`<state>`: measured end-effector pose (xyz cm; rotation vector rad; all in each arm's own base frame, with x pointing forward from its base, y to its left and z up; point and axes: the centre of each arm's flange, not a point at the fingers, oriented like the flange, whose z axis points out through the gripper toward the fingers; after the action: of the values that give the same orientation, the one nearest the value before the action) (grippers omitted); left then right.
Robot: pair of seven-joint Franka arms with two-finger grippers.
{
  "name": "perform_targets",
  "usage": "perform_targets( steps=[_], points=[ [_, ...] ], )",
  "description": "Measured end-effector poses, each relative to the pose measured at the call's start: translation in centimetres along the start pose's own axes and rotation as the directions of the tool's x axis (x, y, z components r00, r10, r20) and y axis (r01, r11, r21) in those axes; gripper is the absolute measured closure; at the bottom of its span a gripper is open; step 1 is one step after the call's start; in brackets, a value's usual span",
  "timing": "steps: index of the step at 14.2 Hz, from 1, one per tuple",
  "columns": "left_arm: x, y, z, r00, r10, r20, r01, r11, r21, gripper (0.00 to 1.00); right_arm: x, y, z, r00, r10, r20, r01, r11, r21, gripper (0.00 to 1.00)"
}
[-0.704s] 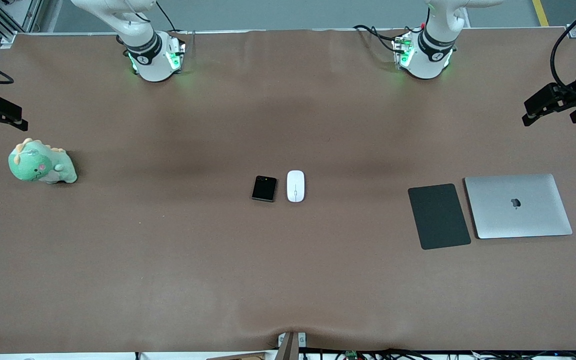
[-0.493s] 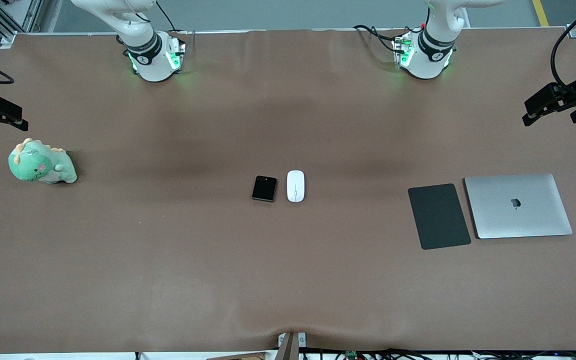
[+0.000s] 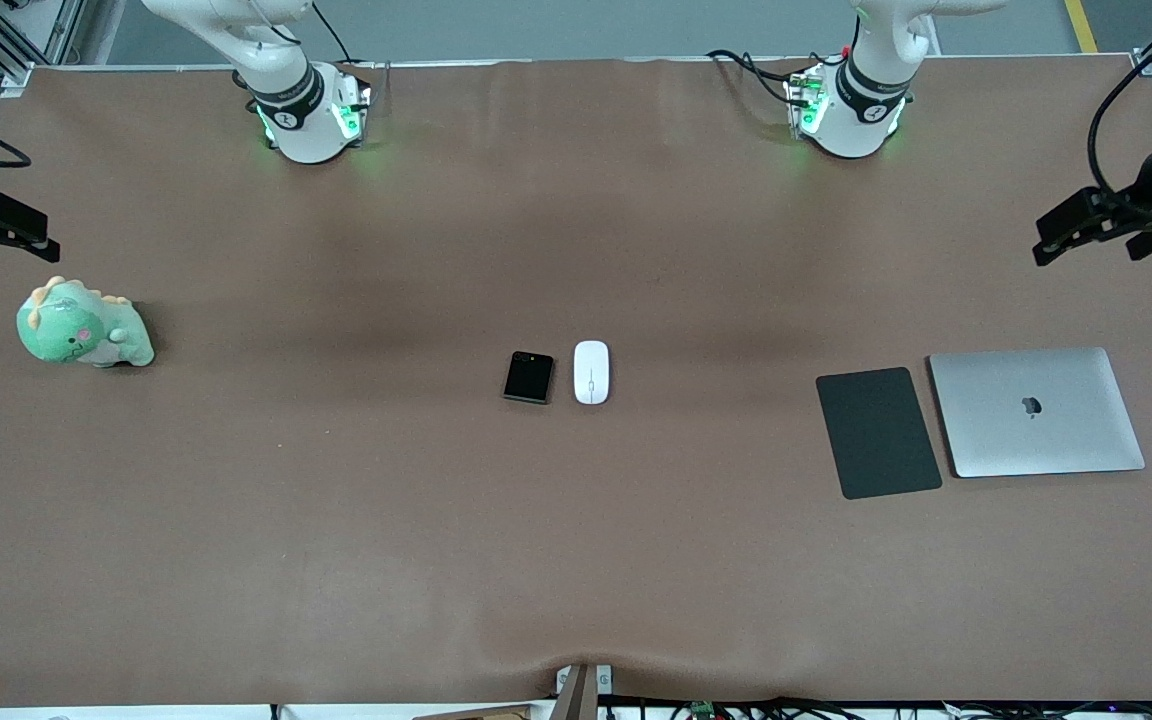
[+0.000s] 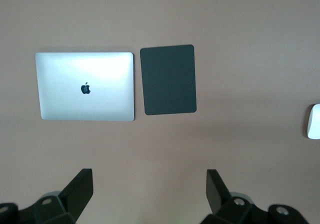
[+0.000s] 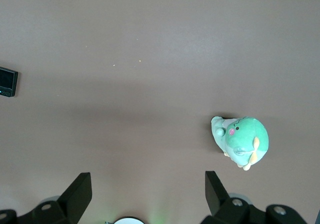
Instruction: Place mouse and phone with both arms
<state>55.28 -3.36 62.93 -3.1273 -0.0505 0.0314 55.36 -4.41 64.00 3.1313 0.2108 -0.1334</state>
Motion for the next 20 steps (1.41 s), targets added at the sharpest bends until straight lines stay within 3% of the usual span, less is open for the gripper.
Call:
perform_targets(
  steps=[5,10,15,20],
  points=[
    [3.1,5.4,6.7,0.993,0.081,0.082,-0.081,0.997,-0.004,0.00,0.1,0.1,0.2,1.000,0.001,0.003,-0.001,1.000,0.001,0.00],
    [4.6,16.6,16.9,0.991,0.113,0.069,-0.113,0.994,-0.009,0.00,0.7,0.2,1.1,1.000,0.000,0.019,0.000,1.000,0.004,0.00],
    [1.3,30.2,26.8,0.995,0.088,0.040,-0.087,0.996,-0.020,0.00,2.3,0.2,3.7,0.998,-0.008,0.065,0.008,1.000,0.013,0.00],
    [-2.8,39.2,34.0,1.000,0.009,0.010,-0.008,0.999,-0.050,0.00,3.2,0.0,5.2,0.995,-0.017,0.094,0.015,1.000,0.019,0.00]
  ],
)
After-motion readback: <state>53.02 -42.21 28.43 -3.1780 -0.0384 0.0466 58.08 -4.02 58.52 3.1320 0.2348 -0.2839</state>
